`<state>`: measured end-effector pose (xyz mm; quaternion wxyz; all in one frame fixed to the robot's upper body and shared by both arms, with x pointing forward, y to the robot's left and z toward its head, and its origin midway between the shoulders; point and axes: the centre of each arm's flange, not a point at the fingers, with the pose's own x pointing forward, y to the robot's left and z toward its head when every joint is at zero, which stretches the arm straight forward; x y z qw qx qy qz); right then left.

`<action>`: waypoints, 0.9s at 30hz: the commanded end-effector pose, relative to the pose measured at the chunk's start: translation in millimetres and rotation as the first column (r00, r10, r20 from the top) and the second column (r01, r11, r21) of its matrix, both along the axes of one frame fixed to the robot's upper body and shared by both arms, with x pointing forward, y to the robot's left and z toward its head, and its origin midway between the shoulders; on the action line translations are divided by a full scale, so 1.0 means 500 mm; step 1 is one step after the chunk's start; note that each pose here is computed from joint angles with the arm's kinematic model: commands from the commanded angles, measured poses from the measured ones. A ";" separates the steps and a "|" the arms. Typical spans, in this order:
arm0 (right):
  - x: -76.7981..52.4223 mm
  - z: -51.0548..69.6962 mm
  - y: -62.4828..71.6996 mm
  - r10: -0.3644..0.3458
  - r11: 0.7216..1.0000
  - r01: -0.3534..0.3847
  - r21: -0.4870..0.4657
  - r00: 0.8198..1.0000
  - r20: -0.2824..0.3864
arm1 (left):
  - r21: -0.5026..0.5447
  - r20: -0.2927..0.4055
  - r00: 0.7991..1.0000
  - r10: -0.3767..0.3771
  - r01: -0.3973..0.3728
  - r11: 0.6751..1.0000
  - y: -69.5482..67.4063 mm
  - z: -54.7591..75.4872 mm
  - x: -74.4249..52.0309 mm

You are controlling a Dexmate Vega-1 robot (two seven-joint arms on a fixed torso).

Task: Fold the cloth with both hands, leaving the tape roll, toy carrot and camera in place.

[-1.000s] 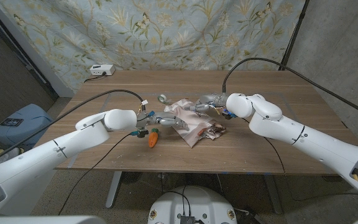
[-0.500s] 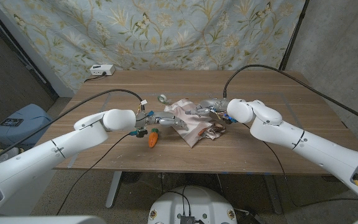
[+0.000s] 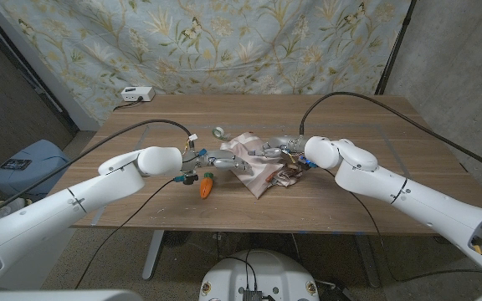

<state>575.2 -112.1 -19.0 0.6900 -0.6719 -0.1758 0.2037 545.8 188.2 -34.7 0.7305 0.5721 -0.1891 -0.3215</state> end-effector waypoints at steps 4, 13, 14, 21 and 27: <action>-0.041 0.035 0.001 0.025 0.998 -0.028 0.048 0.998 0.063 | -0.009 0.015 1.000 0.010 -0.010 1.000 0.006 0.008 -0.002; -0.055 0.048 -0.002 0.041 0.997 -0.046 0.064 0.996 0.085 | -0.009 0.034 0.999 0.009 -0.009 1.000 0.006 0.016 -0.007; -0.056 0.049 -0.003 0.041 0.997 -0.047 0.067 0.996 0.085 | -0.010 0.037 0.999 0.011 -0.010 1.000 0.006 0.016 -0.008; -0.058 0.047 -0.009 0.036 0.993 -0.047 0.105 0.994 0.106 | -0.029 0.056 0.998 0.018 -0.017 0.999 0.007 0.021 -0.011; -0.048 0.036 -0.019 0.005 0.988 -0.021 0.155 0.995 0.102 | -0.068 0.073 0.997 0.036 -0.031 0.997 0.012 0.026 -0.017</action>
